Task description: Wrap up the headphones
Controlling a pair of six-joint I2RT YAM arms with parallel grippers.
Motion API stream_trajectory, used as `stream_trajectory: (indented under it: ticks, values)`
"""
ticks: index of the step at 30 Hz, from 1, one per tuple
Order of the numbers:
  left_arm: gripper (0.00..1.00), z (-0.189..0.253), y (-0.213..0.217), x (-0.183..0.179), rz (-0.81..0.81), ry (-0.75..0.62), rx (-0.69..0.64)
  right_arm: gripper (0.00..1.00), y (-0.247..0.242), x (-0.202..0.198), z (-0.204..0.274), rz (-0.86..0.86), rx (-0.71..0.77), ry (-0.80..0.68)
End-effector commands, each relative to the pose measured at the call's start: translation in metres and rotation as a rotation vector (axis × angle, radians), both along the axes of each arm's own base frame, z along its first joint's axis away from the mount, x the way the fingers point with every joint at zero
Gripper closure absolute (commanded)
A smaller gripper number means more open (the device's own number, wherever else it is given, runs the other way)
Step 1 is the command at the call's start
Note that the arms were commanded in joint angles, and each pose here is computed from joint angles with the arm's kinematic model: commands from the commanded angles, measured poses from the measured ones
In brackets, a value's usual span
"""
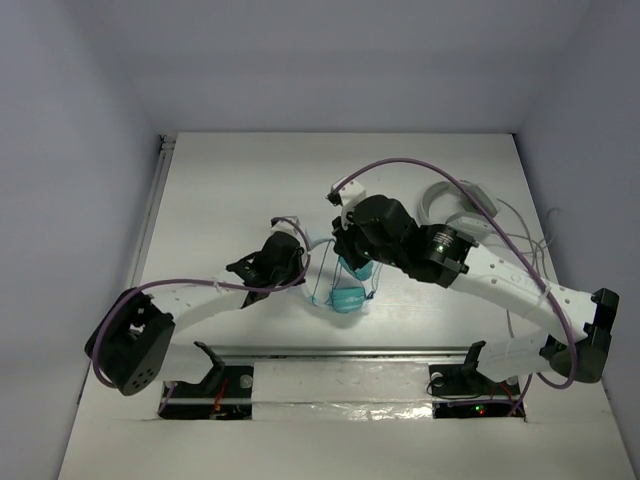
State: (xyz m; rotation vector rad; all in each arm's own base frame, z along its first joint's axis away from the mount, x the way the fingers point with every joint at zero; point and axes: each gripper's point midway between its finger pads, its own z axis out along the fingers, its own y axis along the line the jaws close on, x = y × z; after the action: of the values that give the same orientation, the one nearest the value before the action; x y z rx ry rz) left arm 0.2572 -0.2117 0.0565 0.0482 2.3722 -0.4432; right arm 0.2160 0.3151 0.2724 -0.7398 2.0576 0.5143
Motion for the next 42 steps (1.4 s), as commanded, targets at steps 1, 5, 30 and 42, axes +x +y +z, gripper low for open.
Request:
stream_trajectory:
  ticks: [1, 5, 30, 42]
  values:
    - [1.00, 0.037, -0.011, 0.013, 0.019, -0.104, -0.106, 1.00, -0.011, 0.007, 0.027, -0.038, 0.016, -0.066]
    - [1.00, 0.051, 0.004, 0.016, 0.079, -0.141, -0.074, 1.00, -0.032, 0.029, 0.023, -0.170, -0.028, -0.120]
    - [1.00, 0.127, -0.001, 0.000, -0.035, -0.201, -0.132, 1.00, -0.039, 0.106, 0.016, -0.304, 0.179, -0.207]
    - [1.00, 0.207, -0.008, 0.001, -0.077, -0.326, -0.224, 1.00, -0.040, 0.113, 0.005, -0.224, 0.409, -0.139]
